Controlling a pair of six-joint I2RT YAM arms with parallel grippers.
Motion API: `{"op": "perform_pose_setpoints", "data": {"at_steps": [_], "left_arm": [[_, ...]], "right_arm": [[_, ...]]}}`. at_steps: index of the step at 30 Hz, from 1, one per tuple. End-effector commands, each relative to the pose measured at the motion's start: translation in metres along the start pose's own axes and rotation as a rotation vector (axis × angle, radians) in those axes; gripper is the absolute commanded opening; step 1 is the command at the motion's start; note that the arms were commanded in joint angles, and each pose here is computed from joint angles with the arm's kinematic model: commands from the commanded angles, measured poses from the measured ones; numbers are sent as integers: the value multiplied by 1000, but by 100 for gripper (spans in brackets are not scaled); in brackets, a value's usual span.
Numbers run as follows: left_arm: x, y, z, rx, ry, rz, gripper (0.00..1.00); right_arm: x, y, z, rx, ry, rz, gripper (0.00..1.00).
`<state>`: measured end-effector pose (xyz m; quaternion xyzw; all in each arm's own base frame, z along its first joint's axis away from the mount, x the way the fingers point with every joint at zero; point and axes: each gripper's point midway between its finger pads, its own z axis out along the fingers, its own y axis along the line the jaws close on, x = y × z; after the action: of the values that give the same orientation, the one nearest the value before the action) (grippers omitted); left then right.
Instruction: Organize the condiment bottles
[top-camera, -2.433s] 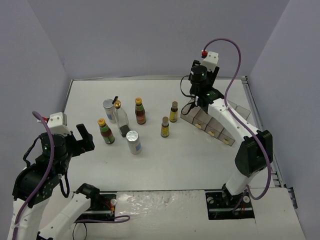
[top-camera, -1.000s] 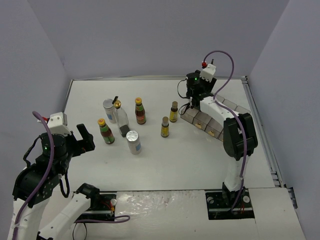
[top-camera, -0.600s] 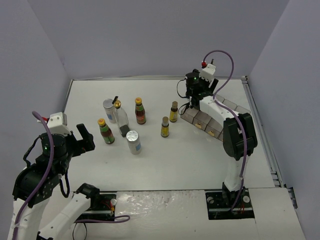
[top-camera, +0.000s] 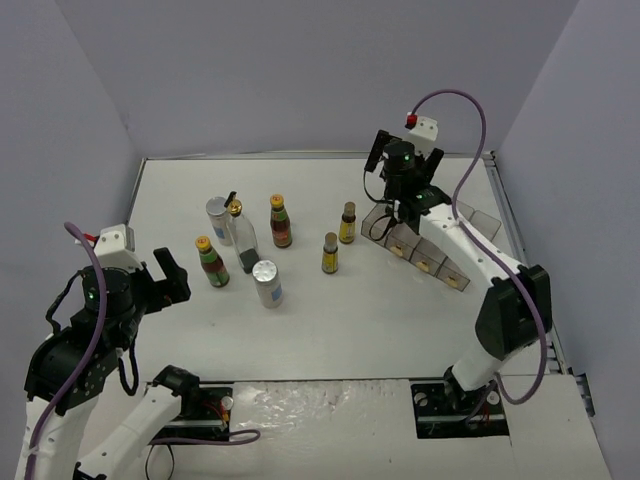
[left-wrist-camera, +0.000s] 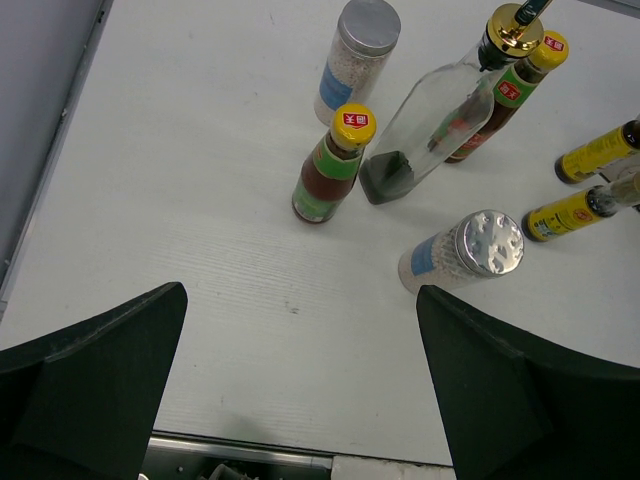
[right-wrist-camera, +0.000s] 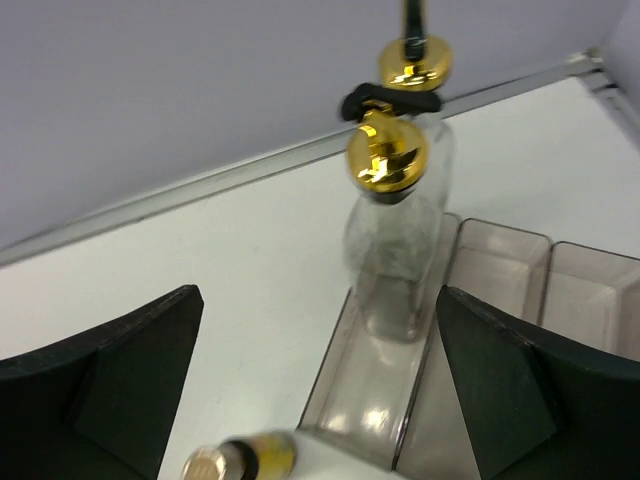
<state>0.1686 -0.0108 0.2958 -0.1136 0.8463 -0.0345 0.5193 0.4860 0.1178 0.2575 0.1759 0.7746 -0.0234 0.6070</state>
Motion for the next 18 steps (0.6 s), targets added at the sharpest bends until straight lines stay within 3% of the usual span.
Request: {"op": "perform_pose_setpoints", "data": {"at_steps": [1, 5, 8, 18], "left_arm": [[-20, -14, -1, 48, -30, -2, 97], [-20, -18, 2, 61, -22, 18, 97], [-20, -18, 5, 57, -19, 31, 97], [-27, -17, 4, 38, -25, 40, 97]], "right_arm": [[-34, 45, -68, -411, 13, -45, 100], [-32, 88, -127, -756, 18, -132, 100], [-21, 123, -162, -914, 0, -193, 100], [34, 223, -207, -1062, -12, -156, 100]]}}
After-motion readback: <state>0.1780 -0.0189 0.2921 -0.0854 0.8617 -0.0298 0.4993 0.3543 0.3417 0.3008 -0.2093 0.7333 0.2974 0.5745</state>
